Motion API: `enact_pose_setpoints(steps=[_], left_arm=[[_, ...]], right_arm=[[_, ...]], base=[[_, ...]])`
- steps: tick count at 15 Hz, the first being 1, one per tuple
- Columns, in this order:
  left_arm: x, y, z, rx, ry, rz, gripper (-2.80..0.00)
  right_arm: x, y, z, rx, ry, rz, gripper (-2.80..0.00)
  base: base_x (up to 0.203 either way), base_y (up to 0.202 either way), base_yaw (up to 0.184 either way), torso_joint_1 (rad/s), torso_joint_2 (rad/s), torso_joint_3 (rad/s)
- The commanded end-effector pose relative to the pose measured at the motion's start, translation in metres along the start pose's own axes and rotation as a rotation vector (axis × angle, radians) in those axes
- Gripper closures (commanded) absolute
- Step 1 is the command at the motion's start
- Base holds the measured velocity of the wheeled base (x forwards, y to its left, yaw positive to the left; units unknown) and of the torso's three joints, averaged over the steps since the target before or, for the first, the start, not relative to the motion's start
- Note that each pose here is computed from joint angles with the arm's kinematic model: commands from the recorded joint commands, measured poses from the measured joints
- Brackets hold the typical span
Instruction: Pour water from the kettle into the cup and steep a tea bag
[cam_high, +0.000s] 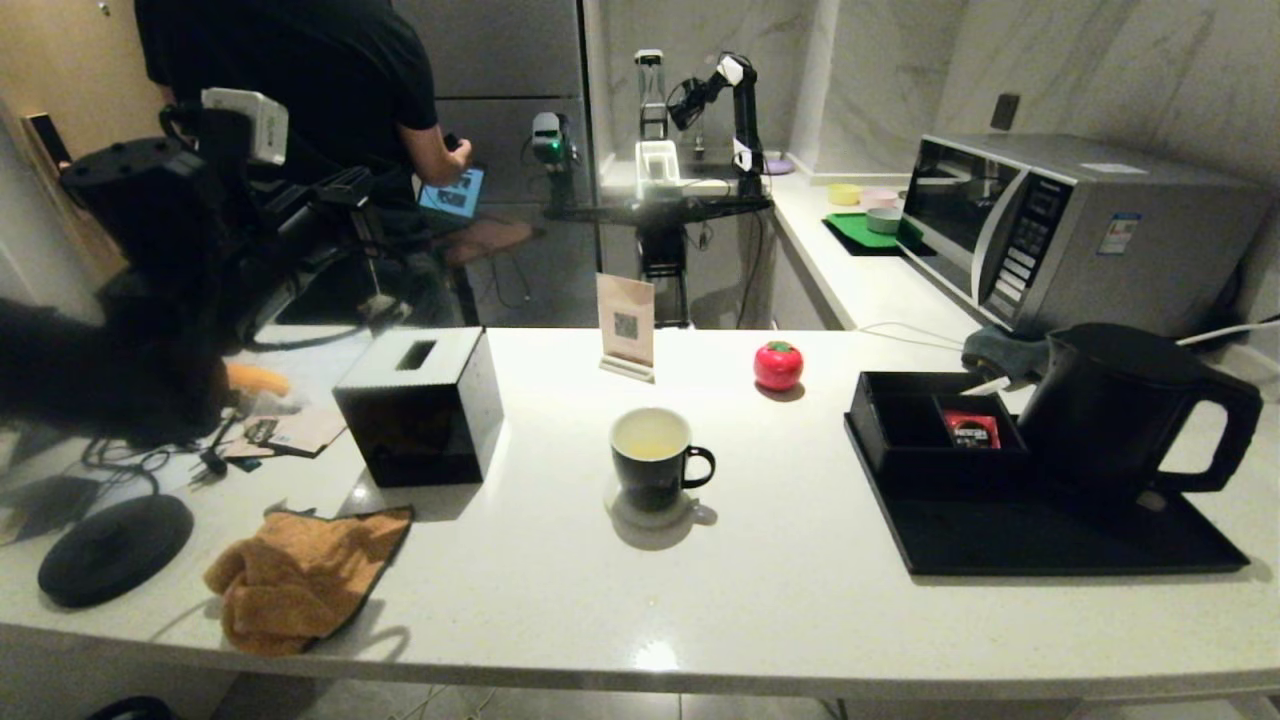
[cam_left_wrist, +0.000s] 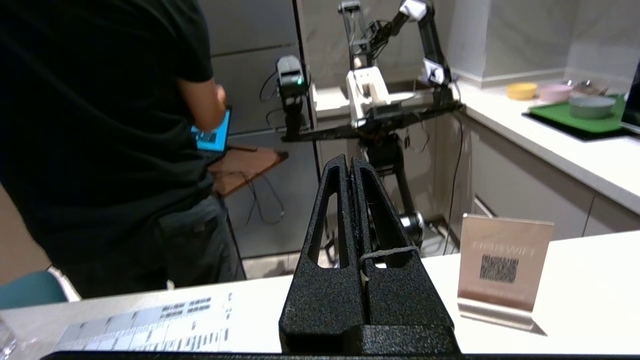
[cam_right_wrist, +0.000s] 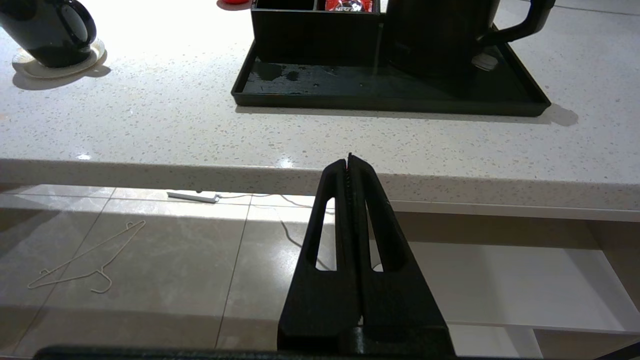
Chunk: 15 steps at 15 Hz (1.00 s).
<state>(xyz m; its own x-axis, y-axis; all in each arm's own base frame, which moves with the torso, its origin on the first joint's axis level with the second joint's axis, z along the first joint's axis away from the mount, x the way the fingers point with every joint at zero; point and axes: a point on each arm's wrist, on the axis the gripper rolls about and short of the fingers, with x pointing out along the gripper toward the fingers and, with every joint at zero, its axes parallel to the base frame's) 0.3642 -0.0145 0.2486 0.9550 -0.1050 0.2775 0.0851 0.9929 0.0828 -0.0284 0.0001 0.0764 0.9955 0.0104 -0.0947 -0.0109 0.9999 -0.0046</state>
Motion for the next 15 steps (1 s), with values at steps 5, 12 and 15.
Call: enact_pose_setpoints(steps=[5,12,15], left_arm=[[0.0,0.014,-0.019,0.04,0.076,0.028,0.0],[0.007,0.024,-0.053,0.044,0.161,0.033,0.0],[0.009,0.023,-0.065,0.038,0.183,0.01,0.0]], right_arm=[[0.0,0.0,0.0,-0.001,0.002,0.0,0.0],[0.0,0.0,0.0,-0.001,0.002,0.0,0.0],[0.0,0.0,0.0,-0.001,0.002,0.0,0.0]], base=[[0.0,0.0,0.0,0.0,0.0,0.0],[0.0,0.0,0.0,0.0,0.0,0.0],[0.0,0.0,0.0,0.0,0.0,0.0]])
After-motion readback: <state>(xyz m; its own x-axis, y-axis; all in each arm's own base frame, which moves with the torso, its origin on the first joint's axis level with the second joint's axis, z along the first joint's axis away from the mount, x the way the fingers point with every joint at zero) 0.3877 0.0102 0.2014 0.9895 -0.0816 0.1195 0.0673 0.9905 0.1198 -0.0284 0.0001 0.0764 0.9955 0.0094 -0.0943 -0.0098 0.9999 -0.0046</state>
